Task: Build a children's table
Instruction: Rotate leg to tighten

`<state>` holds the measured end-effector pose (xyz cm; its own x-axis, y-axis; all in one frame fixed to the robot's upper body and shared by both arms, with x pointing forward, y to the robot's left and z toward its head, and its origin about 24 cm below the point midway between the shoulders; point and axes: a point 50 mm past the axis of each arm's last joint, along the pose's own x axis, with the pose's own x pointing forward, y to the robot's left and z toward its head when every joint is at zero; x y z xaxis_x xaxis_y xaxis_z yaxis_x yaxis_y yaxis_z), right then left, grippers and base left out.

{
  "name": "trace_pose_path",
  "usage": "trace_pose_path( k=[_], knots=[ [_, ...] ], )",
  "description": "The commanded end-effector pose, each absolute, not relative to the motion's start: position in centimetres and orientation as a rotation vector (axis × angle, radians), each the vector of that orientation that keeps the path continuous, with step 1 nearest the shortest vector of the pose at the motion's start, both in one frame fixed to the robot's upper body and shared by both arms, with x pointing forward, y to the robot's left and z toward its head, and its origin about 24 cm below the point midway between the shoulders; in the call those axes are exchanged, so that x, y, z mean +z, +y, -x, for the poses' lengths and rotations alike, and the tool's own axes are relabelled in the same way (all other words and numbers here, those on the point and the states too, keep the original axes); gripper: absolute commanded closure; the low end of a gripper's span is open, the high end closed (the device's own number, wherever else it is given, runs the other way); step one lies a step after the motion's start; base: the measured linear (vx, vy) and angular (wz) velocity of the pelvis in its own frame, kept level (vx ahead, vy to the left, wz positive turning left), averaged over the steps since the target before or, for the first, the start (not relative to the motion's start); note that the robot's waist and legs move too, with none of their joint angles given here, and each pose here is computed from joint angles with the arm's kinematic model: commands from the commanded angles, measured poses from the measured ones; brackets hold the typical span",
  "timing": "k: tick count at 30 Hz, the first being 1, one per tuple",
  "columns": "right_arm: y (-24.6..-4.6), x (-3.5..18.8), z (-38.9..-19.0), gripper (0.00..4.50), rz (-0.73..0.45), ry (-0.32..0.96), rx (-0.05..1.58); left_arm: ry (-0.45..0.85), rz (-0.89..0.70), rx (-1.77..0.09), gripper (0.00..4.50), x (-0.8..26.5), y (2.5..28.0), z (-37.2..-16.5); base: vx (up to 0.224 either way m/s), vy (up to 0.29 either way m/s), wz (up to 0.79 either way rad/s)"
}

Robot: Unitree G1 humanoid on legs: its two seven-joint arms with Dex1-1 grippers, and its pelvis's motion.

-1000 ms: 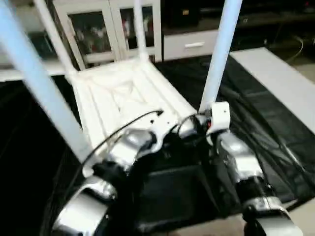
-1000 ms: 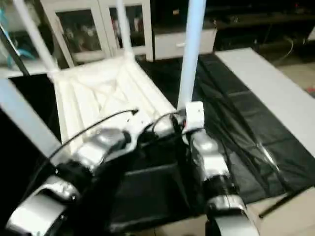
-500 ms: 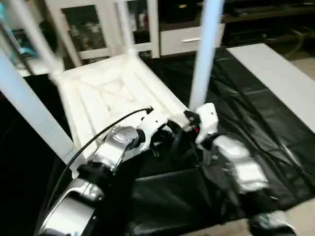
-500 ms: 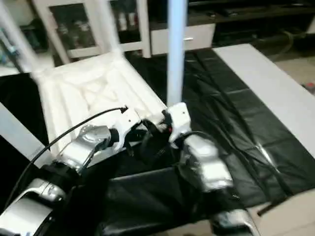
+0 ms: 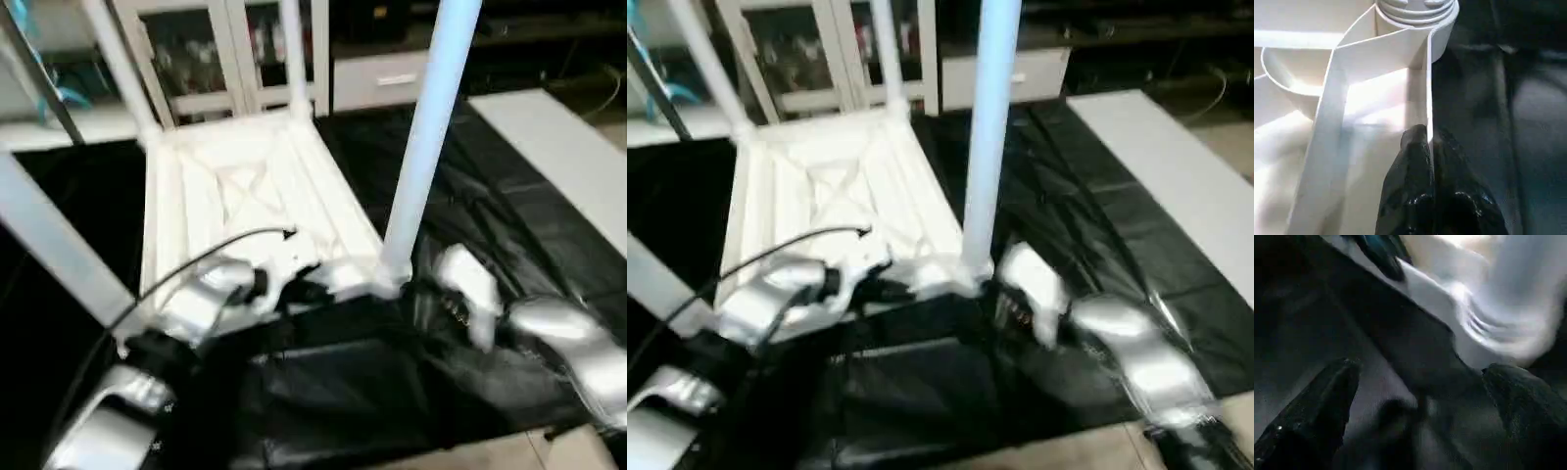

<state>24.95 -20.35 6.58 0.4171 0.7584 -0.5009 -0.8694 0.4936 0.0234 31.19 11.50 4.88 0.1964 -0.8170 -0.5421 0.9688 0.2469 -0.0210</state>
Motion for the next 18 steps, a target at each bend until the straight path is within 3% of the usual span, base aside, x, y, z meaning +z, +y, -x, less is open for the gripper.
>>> trace_pose_path(
  k=[1,6,16,18],
  knots=[
    [-20.3,7.4,-25.4,0.02,0.282,0.453,1.016,0.541,-0.355,-1.364,4.50,4.2,11.0,-30.3,0.000,0.000,0.00],
    [-21.0,7.9,-25.9,0.02,0.294,0.446,0.977,0.553,-0.343,-1.452,4.50,4.6,11.0,-29.4,0.000,0.000,0.00],
    [-19.0,7.3,-27.0,0.02,0.254,0.421,1.015,0.565,-0.341,-1.518,4.50,4.9,10.8,-28.6,0.000,0.000,0.00],
    [-18.4,7.2,-27.3,0.31,0.236,0.420,1.041,0.565,-0.341,-1.507,4.50,4.9,10.9,-28.6,0.000,0.000,0.00]
  ],
)
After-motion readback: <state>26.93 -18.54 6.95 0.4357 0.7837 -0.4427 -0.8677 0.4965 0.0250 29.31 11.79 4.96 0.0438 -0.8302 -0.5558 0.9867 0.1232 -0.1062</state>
